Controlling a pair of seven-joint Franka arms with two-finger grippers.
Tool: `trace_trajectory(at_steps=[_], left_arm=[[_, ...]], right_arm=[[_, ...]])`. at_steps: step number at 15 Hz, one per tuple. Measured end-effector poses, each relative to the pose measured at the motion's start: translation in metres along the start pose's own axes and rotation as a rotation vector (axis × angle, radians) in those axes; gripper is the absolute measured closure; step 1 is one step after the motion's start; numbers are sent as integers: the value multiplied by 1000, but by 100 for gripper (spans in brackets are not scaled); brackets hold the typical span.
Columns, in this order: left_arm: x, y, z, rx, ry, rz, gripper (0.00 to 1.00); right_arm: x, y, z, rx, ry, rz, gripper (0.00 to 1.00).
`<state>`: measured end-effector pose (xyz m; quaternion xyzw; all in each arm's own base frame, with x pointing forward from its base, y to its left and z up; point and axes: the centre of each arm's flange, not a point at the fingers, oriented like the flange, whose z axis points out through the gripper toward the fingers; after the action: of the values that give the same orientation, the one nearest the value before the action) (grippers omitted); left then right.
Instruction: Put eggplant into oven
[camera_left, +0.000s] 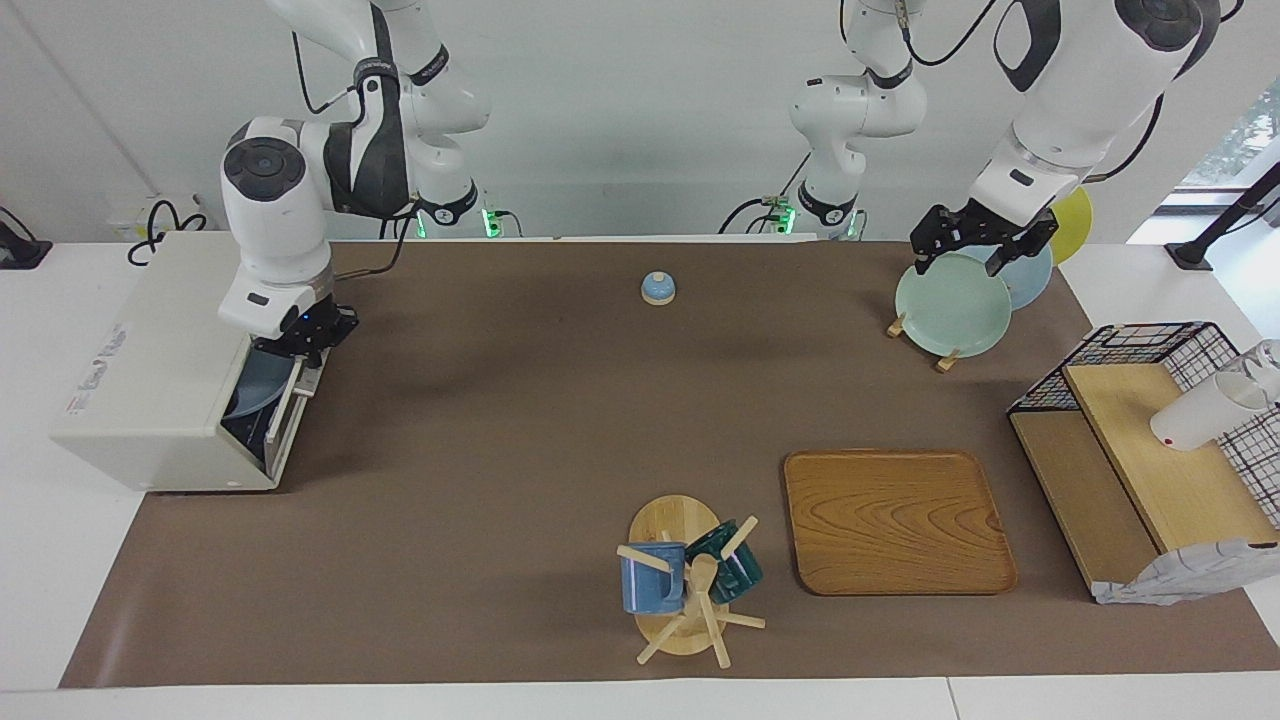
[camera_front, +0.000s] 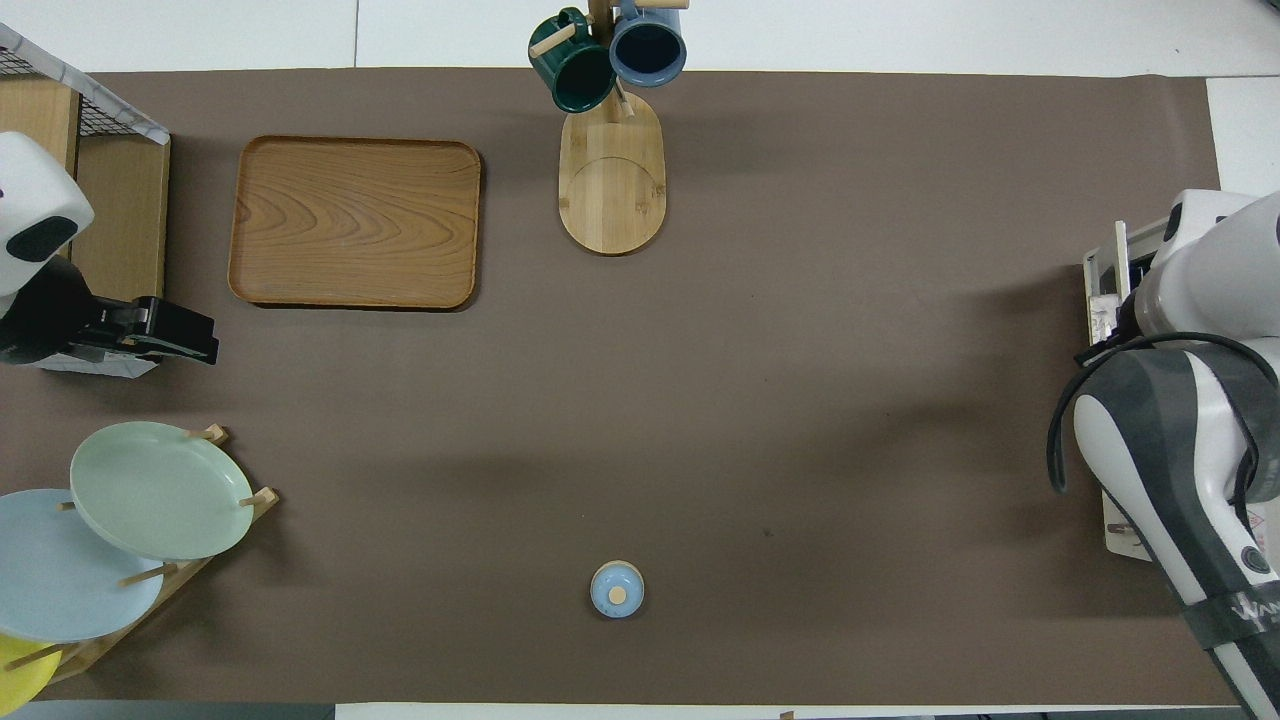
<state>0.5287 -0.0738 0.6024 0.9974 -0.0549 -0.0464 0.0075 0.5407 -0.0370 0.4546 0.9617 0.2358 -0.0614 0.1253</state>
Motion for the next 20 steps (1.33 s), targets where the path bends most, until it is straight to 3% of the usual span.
trace_trajectory(at_steps=[5,11,13,14,15,20], left_arm=[[0,0,0,0,0,0,0],[0,0,0,0,0,0,0],[0,0,0,0,0,0,0],[0,0,0,0,0,0,0],[0,0,0,0,0,0,0],[0,0,0,0,0,0,0]], right_arm=[[-23,7,-34,75,-25,52,83],[-23,1,-89,202,43,112,74],[-9,-15,-76,214,65,145,77],[1,-30,-65,211,69,155,84],[10,-44,-50,208,71,160,98],[-1,-30,12,167,39,186,99]])
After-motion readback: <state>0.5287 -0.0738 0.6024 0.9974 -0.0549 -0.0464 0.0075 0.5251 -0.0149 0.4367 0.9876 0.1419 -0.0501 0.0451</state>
